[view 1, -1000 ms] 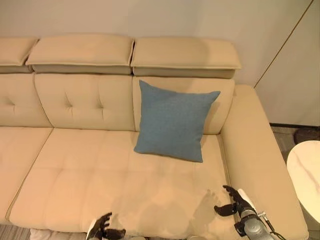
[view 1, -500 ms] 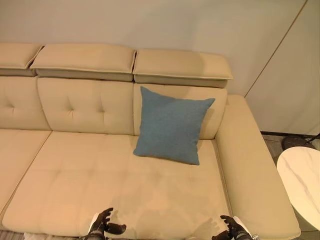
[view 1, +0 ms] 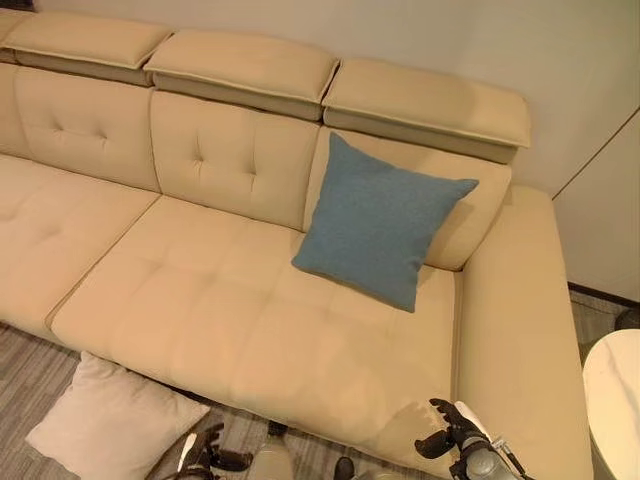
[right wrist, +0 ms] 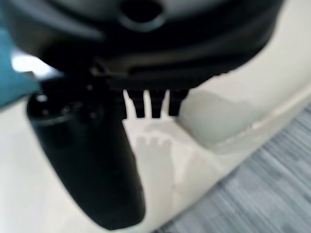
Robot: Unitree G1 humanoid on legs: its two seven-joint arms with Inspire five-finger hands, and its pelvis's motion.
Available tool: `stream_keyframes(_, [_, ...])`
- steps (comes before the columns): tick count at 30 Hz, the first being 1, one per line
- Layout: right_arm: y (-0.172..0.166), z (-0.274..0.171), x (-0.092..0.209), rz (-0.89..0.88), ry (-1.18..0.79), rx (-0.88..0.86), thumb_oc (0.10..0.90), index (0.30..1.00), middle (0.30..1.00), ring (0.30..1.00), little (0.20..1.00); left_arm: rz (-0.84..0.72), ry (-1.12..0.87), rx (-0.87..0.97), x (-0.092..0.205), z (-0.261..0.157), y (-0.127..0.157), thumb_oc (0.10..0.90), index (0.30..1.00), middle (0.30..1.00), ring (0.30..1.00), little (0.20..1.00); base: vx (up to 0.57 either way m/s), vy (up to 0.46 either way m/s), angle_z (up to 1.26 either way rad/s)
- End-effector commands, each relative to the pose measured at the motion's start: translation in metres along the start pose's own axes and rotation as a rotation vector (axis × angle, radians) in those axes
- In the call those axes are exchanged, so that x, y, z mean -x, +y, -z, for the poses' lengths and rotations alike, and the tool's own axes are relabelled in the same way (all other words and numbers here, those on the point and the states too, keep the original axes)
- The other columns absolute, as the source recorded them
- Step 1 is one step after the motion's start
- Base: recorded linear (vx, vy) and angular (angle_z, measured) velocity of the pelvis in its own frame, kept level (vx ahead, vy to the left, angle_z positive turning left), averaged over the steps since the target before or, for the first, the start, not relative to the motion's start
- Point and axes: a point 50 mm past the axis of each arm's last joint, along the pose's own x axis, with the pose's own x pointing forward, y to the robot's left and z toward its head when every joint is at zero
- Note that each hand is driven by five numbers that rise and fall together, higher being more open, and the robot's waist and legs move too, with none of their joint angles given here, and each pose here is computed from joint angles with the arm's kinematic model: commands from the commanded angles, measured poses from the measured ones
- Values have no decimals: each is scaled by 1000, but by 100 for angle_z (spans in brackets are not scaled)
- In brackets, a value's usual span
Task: Pick up all the scattered cushions and arrange them neatly on the sofa.
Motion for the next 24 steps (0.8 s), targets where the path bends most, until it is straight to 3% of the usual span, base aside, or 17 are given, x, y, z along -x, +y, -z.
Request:
stream_keyframes(1, [-31, -11, -5, 102, -68, 15, 800, 900, 900, 900, 900, -20, -109, 26, -4, -26, 1, 800, 900, 900, 900, 900, -174, -22, 50])
stream_keyframes(13, [-11, -3, -3, 62, -6, -20, 800, 900, 900, 900, 900, 23, -95, -38, -4, -27, -6, 800, 900, 900, 900, 900, -117, 76, 59])
stream_keyframes(24, [7, -1, -1, 0, 19, -9, 800, 900, 900, 900, 900, -29, -67, -111, -7, -23, 17, 800, 900, 900, 900, 900, -100, 1, 61])
